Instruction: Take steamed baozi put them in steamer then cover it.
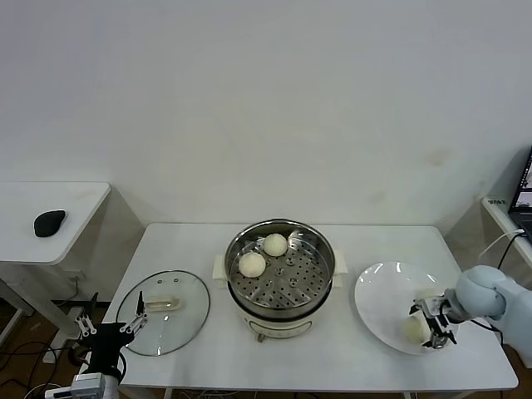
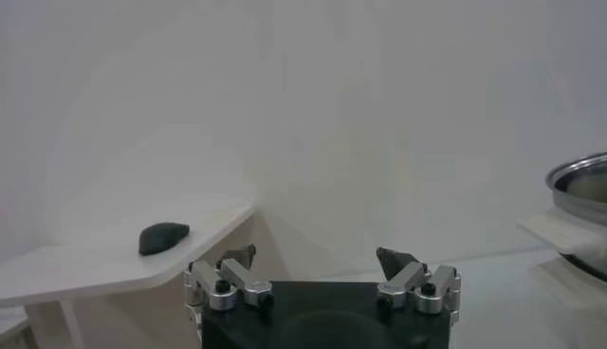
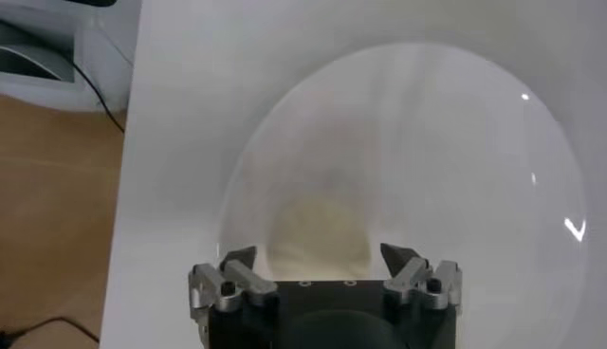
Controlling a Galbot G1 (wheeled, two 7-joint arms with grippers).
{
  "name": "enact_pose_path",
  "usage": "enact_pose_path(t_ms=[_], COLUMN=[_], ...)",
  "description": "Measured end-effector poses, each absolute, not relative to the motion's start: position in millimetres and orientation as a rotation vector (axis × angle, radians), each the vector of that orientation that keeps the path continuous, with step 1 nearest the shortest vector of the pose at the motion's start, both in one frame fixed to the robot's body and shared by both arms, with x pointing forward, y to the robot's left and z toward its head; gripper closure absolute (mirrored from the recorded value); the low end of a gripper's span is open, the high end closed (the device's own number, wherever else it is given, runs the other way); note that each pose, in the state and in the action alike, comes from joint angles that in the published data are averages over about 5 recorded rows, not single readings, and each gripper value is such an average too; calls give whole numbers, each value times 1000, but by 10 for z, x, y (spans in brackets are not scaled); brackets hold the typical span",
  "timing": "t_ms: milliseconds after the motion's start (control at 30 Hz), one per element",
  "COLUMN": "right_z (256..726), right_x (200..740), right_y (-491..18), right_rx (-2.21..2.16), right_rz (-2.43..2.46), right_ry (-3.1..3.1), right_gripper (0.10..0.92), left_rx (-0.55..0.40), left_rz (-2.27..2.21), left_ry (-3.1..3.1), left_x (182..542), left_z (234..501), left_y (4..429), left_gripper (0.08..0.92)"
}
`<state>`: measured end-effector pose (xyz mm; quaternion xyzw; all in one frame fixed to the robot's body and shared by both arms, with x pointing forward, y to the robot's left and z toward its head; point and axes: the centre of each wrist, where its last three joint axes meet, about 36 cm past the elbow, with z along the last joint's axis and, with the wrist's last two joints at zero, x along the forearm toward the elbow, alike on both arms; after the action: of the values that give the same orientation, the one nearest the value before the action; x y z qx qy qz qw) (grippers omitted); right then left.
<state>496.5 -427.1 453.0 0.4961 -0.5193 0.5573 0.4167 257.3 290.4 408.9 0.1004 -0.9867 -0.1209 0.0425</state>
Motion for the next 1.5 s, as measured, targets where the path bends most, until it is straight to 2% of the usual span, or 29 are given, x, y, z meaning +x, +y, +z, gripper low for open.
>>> enact_pose_path(t_ms=[233,533,867,1233,1500], right_z=[4570,4899,5646,6562,6693], right_x=[4987,5152,5529,5842,5863], right_y=[-4267,-4320,-4185,-3527,-2759], right_rx=[1241,1206,1188,1300,1547], right_rz=[1394,1400,1440,1582,1705], right_ry=[-1317,-1374,-1517,-1647,-1588], right_gripper=[434,437,428,428,424], left_rx=[307,302,290,293,317], left_rz=[-369,-368,-364,-365,-362], left_ry=[-3021,-3025,-3034,-3042,-3038], left_x=[2579,2585,2611,2625,2604], left_z=[4091,4100,4100,4126,4131], left_y=[2901,2899,2889,2898,2918], left_gripper=[177,177,177,177,177])
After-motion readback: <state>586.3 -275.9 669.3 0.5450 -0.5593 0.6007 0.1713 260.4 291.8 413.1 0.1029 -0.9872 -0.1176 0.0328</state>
